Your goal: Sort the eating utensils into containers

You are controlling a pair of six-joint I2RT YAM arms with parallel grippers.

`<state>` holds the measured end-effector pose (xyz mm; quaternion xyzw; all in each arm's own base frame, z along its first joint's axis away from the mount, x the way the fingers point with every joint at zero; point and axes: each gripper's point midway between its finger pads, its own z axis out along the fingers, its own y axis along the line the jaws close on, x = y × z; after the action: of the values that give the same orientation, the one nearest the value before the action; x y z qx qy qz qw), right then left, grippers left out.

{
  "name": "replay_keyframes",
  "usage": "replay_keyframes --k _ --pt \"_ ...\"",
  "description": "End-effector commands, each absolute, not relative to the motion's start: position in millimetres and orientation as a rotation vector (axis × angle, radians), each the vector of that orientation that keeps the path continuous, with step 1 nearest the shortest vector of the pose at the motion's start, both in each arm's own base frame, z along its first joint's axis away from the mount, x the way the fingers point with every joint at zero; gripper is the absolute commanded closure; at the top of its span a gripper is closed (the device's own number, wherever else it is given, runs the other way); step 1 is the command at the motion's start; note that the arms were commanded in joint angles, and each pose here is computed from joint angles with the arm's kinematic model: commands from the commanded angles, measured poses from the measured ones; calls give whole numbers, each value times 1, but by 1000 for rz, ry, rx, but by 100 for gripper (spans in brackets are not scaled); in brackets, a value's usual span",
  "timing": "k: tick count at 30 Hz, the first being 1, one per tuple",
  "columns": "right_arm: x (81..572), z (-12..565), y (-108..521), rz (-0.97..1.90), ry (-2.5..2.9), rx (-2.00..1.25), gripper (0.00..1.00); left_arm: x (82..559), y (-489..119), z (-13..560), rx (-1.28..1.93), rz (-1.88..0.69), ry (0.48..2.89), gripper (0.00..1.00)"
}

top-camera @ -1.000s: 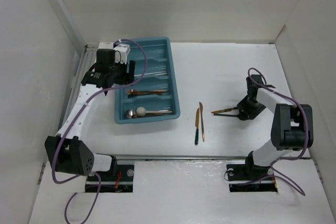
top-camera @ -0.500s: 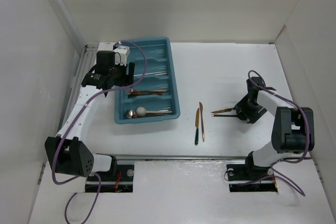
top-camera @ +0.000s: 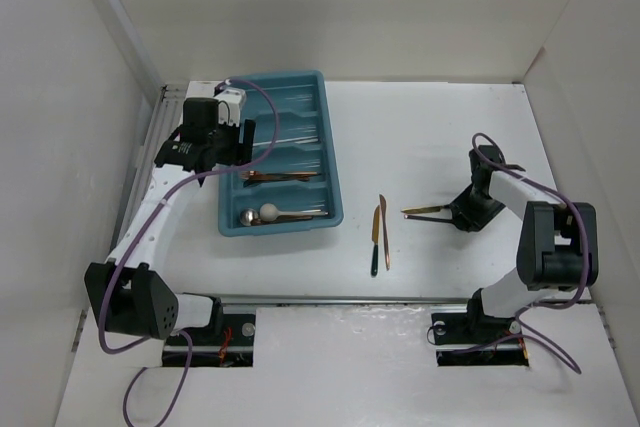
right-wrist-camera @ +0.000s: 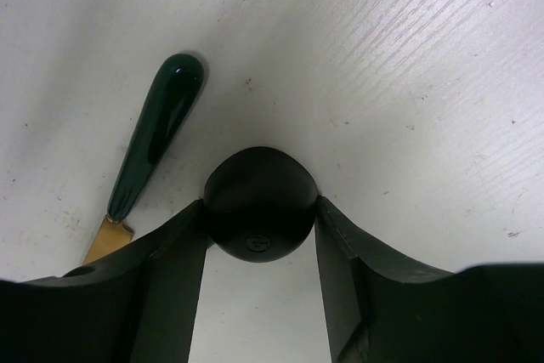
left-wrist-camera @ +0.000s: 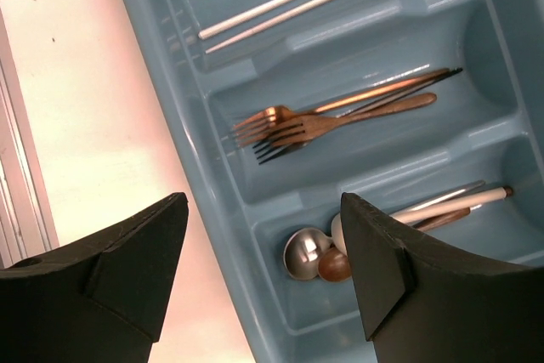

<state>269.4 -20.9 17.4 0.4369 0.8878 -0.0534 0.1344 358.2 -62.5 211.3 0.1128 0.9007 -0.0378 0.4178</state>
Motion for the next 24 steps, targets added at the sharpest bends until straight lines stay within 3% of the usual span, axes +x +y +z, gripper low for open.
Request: replay_keyframes --k 1,5,13,18,22,24 --pt "262 17 -32 -230 2536 1280 99 354 -58 223 268 -84 2211 31" --pt "246 44 -27 -259 2535 1203 100 351 -57 222 280 -78 2211 31" --pt "262 152 -2 -65 2296 1106 100 353 -55 214 214 -73 2227 31" --pt "303 170 85 265 2275 1062 100 355 -29 211 -38 -40 2241 30" --pt "340 211 212 463 2321 761 100 350 9 214 -225 25 2221 27" --pt "353 187 262 574 2403 725 100 347 16 213 -248 36 2217 25"
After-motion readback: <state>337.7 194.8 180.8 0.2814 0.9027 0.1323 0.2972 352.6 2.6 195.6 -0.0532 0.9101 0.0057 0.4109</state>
